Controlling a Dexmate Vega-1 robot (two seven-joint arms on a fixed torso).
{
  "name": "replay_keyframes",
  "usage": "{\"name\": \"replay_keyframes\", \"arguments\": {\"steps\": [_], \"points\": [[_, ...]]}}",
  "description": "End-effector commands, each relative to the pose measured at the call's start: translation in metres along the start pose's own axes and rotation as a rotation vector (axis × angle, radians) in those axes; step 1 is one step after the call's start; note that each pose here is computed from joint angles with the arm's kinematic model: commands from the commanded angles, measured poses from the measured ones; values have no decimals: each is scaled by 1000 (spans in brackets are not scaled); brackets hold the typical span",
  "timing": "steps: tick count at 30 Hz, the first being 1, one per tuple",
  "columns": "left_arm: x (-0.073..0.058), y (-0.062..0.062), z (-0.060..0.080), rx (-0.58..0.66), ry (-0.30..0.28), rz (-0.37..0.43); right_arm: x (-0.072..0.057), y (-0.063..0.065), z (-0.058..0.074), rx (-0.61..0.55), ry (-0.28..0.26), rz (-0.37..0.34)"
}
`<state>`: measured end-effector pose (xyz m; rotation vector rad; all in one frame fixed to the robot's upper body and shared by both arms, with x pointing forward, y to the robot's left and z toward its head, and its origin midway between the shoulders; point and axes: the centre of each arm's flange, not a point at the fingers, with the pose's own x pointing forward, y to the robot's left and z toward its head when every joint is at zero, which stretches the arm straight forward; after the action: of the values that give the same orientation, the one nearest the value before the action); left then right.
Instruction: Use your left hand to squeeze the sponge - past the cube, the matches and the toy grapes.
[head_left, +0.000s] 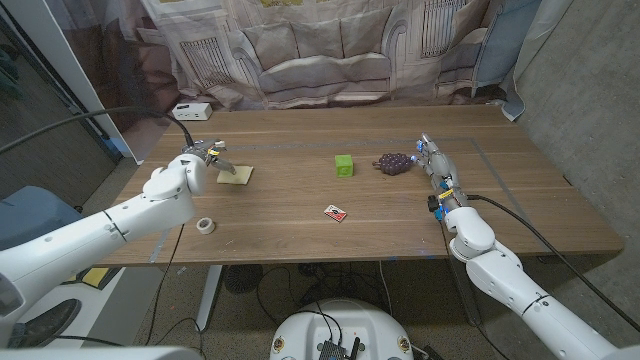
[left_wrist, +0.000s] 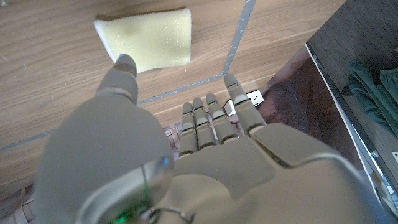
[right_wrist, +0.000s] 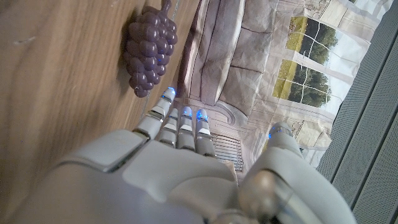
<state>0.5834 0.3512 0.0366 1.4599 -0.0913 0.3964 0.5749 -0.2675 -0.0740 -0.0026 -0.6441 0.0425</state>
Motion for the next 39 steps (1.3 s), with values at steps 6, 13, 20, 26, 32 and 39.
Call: {"name": "replay_keyframes", "arguments": {"steps": [6, 13, 20, 26, 32, 39], "points": [[8, -8, 10, -18, 39, -18, -6, -1, -5, 5, 10, -6], [15, -14, 18, -20, 34, -24, -7, -3, -6, 6, 12, -9], [24, -16, 27, -16, 33, -32, -9, -6, -7, 6, 18, -14], [30, -21, 32, -12, 36, -58, -9, -7, -9, 9, 26, -17], [28, -21, 30, 2, 52, -55, -8, -8, -10, 9, 30, -19], [25, -19, 24, -5, 85, -54, -6, -8, -12, 12, 35, -13]]}}
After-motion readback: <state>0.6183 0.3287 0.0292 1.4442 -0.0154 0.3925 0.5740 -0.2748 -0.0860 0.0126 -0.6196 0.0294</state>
